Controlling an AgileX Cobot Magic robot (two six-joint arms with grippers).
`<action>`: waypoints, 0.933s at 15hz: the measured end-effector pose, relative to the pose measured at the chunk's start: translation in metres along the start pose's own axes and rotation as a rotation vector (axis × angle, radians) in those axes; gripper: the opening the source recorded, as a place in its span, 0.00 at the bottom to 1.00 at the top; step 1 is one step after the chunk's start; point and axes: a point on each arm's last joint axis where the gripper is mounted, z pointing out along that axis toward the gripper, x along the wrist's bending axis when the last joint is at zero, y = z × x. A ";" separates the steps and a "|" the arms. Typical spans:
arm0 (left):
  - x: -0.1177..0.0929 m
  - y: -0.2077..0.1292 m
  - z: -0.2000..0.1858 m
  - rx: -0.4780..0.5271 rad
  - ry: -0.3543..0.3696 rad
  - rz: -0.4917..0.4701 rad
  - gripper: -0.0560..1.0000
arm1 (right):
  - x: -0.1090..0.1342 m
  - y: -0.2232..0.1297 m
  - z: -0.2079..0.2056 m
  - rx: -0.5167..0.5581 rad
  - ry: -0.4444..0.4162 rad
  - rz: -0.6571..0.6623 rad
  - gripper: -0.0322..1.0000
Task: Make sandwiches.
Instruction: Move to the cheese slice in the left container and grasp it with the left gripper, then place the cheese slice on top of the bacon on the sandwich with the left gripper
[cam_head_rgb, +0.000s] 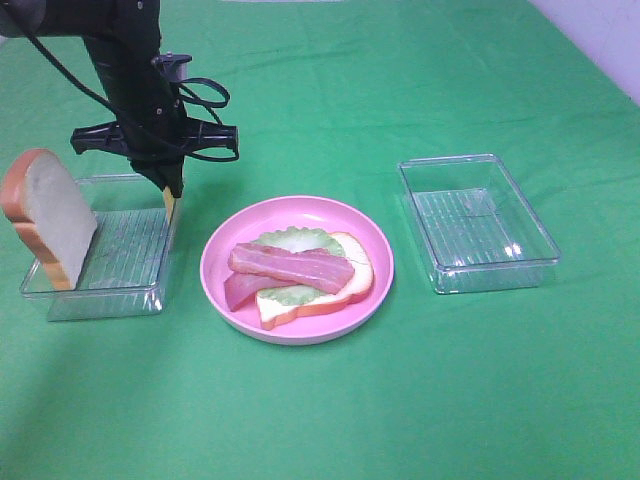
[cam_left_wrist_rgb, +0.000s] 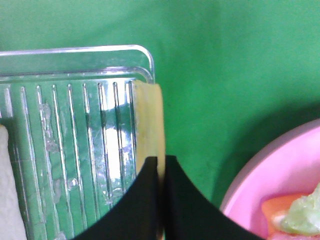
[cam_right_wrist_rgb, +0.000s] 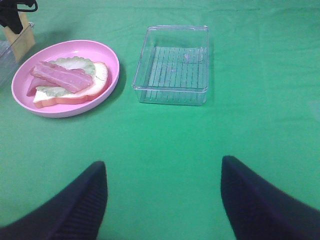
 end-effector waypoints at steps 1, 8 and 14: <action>0.000 0.000 0.000 0.000 0.000 0.000 0.05 | 0.000 0.000 0.000 0.000 0.000 0.000 0.63; -0.018 0.001 -0.069 -0.089 -0.251 -0.023 0.05 | 0.000 0.000 0.000 0.000 0.000 0.000 0.63; -0.060 -0.010 -0.076 -0.028 -0.659 0.090 0.05 | 0.000 0.000 0.000 0.000 0.000 0.000 0.63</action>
